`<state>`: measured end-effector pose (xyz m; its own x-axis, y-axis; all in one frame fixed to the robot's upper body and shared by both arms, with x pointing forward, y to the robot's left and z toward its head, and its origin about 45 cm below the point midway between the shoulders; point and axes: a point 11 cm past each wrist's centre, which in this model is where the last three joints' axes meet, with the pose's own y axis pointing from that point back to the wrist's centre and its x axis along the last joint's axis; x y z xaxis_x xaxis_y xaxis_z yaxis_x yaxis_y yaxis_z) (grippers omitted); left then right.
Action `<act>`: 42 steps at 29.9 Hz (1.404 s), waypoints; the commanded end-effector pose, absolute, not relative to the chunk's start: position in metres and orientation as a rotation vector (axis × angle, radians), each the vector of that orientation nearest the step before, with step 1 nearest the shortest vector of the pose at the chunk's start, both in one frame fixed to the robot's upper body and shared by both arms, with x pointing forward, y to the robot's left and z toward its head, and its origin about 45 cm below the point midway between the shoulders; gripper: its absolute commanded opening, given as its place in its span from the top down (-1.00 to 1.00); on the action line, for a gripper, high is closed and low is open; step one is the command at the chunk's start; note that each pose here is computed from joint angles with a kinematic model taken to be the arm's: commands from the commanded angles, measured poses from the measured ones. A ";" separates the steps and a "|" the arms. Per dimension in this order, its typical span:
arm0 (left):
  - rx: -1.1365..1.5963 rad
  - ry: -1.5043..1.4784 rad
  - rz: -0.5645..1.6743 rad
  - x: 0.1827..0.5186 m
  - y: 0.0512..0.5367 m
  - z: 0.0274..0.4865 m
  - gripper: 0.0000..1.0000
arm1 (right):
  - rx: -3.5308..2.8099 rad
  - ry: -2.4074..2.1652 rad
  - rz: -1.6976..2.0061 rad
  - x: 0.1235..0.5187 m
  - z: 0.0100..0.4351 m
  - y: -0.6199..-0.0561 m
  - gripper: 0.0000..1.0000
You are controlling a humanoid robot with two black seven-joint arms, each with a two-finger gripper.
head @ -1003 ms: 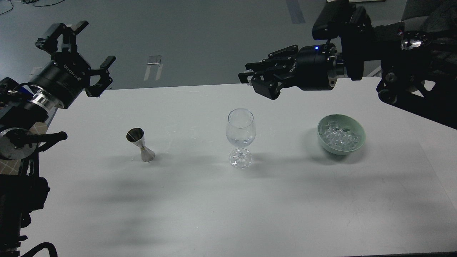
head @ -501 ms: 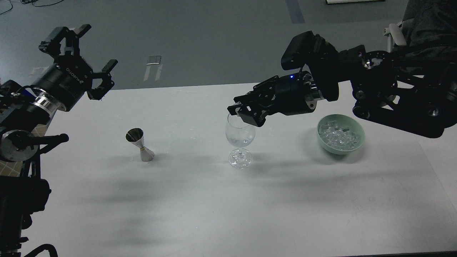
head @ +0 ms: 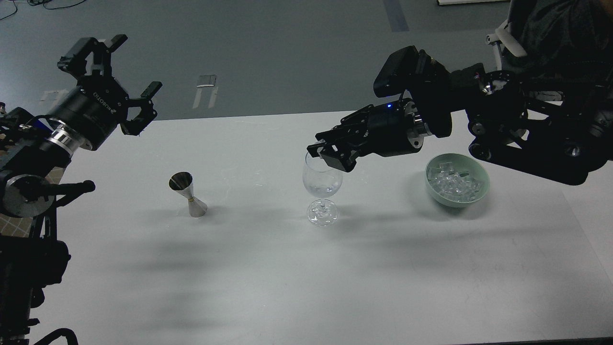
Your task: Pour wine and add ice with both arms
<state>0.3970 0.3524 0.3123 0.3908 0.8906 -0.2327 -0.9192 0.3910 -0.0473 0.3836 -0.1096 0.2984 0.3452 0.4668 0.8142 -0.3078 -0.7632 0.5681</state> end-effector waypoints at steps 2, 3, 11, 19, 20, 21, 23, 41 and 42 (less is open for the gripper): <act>-0.179 0.181 1.157 0.397 0.352 0.312 -0.94 | 1.940 0.143 1.478 0.383 0.296 -0.110 0.81; -0.179 0.180 1.156 0.397 0.352 0.312 -0.94 | 1.937 0.141 1.476 0.384 0.296 -0.111 0.76; -0.177 0.176 1.155 0.397 0.353 0.313 -0.94 | 1.926 0.119 1.472 0.388 0.297 -0.114 0.41; -0.175 0.170 1.156 0.397 0.354 0.315 -0.94 | 1.954 0.105 1.452 0.387 0.298 -0.113 0.28; -0.175 0.170 1.156 0.397 0.354 0.315 -0.94 | 1.965 0.099 1.445 0.387 0.299 -0.112 0.27; -0.174 0.169 1.156 0.397 0.354 0.316 -0.94 | 1.968 0.097 1.442 0.387 0.299 -0.112 0.27; -0.174 0.167 1.157 0.398 0.354 0.316 -0.94 | 1.967 0.097 1.444 0.387 0.299 -0.112 0.26; -0.177 0.161 1.164 0.401 0.357 0.321 -0.94 | 2.207 -0.552 1.194 0.463 0.387 -0.147 -0.48; -0.177 0.161 1.164 0.401 0.357 0.321 -0.94 | 2.208 -0.554 1.193 0.463 0.387 -0.147 -0.48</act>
<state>0.3994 0.3570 0.3201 0.3877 0.8961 -0.2161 -0.9211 0.3858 -0.0526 0.4425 -0.1330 0.3662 0.4896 0.0876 0.8675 -0.5200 -0.7694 0.3711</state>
